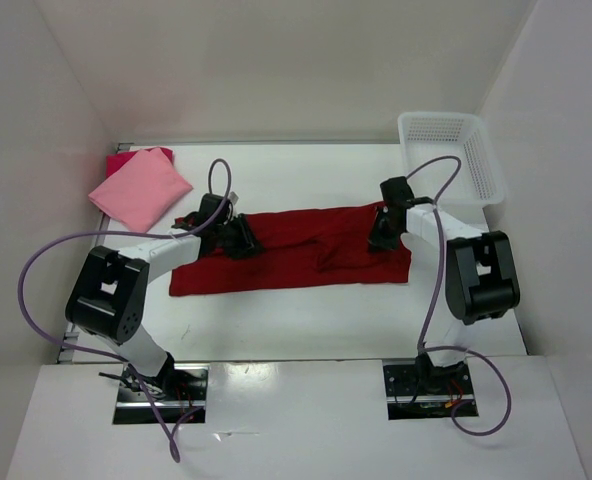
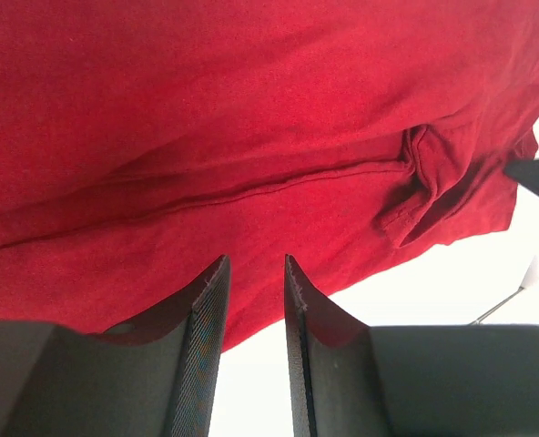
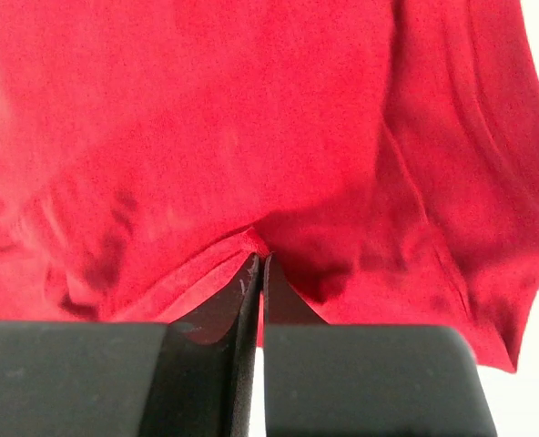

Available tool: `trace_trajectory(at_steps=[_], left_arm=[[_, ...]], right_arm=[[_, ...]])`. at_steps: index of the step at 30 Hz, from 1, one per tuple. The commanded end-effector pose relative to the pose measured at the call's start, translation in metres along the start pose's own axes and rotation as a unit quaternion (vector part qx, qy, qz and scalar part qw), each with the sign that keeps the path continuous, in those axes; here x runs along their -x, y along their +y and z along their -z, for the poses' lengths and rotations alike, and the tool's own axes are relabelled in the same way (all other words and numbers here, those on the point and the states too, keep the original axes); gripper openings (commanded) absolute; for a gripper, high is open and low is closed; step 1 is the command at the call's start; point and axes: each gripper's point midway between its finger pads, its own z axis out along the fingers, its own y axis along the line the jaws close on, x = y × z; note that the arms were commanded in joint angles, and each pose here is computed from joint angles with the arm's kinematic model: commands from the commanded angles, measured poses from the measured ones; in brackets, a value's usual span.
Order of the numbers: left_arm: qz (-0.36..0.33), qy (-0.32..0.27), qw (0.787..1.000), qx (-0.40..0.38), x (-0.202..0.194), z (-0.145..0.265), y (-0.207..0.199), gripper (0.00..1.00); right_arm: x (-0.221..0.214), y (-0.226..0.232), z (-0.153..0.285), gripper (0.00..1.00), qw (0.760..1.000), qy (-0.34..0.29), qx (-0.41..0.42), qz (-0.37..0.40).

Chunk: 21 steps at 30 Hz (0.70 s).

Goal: Fold and stack the t-shirts
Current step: Fold the other side of the tshirt into a rectangle

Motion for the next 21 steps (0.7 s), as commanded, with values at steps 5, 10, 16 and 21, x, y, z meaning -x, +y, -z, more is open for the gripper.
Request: trace_trajectory(at_steps=[5, 10, 16, 21], left_arm=[[-0.016, 0.005, 1.000, -0.003, -0.004, -0.002, 0.004, 0.38], [-0.020, 0.003, 1.000, 0.001, -0.002, -0.002, 0.004, 0.38], [-0.033, -0.004, 0.999, -0.005, 0.004, 0.005, -0.003, 0.38], [-0.072, -0.006, 0.997, -0.006, 0.009, 0.011, -0.019, 0.39]], right_arm=[[-0.049, -0.024, 0.041, 0.03, 0.999, 0.025, -0.018, -0.035], [-0.048, -0.033, 0.057, 0.11, 0.997, 0.011, -0.026, -0.066], [-0.036, -0.038, 0.076, 0.34, 0.996, -0.013, -0.023, -0.081], [-0.022, -0.030, 0.088, 0.41, 0.998, -0.033, -0.009, -0.059]])
